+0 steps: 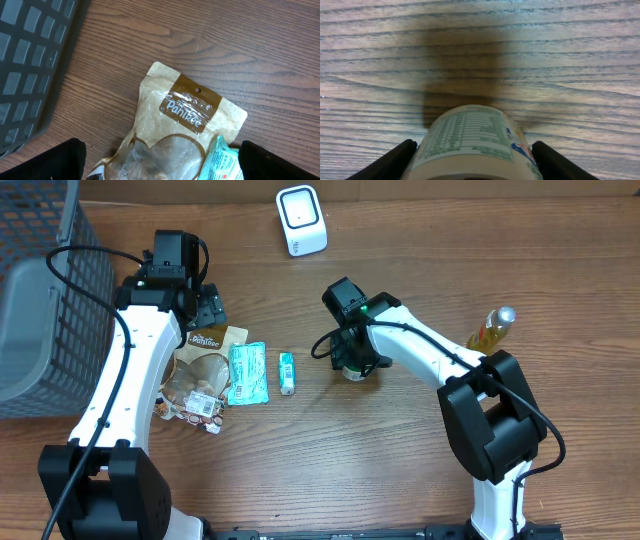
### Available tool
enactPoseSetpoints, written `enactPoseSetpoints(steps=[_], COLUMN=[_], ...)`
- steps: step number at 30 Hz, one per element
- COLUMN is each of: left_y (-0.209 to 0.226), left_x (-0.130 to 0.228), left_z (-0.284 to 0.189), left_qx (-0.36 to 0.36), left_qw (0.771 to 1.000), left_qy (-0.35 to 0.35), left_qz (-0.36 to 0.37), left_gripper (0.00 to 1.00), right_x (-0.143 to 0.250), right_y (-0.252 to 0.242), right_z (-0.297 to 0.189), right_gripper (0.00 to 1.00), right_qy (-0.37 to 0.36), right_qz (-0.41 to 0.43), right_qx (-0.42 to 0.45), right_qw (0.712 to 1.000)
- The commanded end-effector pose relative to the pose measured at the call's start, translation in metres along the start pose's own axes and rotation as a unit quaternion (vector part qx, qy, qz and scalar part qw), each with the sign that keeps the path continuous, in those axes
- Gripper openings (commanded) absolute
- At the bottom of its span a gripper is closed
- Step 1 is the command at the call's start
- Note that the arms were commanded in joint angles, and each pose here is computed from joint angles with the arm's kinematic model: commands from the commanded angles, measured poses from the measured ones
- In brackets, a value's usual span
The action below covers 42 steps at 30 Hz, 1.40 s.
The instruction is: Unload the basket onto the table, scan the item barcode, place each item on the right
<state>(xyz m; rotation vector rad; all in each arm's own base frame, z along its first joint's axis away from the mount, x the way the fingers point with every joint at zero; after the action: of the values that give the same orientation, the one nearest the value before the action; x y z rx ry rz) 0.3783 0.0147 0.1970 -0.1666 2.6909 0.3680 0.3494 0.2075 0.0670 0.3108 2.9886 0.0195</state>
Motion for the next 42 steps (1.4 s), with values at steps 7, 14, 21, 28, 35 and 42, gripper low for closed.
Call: enactPoseSetpoints(steps=[7, 14, 21, 28, 35, 42], left_y=[-0.003, -0.003, -0.003, -0.003, -0.003, -0.003], left_x=[-0.001, -0.001, -0.001, -0.001, -0.001, -0.001], left_z=[0.002, 0.002, 0.002, 0.002, 0.002, 0.002], left_qx=[-0.005, -0.005, -0.005, -0.005, -0.005, -0.005], left_qw=[1.000, 1.000, 1.000, 1.000, 1.000, 1.000], left_qy=[0.001, 0.000, 0.001, 0.001, 0.000, 0.000], left_qz=[0.005, 0.005, 0.005, 0.005, 0.005, 0.005], left_gripper=[1.00, 1.00, 1.00, 1.00, 0.99, 1.00], right_x=[-0.010, -0.010, -0.008, -0.010, -0.017, -0.018], right_y=[0.000, -0.001, -0.003, -0.003, 0.003, 0.000], right_z=[-0.002, -0.002, -0.002, -0.002, -0.002, -0.002], right_gripper=[0.77, 0.78, 0.78, 0.97, 1.00, 0.88], right_qy=[-0.010, -0.008, -0.004, -0.007, -0.024, -0.021], right_qz=[0.003, 0.007, 0.006, 0.008, 0.010, 0.011], right_qx=[-0.001, 0.000, 0.004, 0.003, -0.014, -0.010], right_qw=[1.000, 1.000, 1.000, 1.000, 1.000, 1.000])
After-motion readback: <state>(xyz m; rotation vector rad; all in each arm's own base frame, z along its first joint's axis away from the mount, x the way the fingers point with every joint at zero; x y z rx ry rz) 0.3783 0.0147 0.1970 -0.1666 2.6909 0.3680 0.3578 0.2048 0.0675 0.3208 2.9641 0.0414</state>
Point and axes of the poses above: each gripper's point midway between its finger pads, its own z axis out along the fingers, its own y axis along the line the jaws close on, x = y × z, the point moved 5 cm from there along -z, back along the fingers, and after that the axes turned 14 degrees about z, right-handed, at the moved point
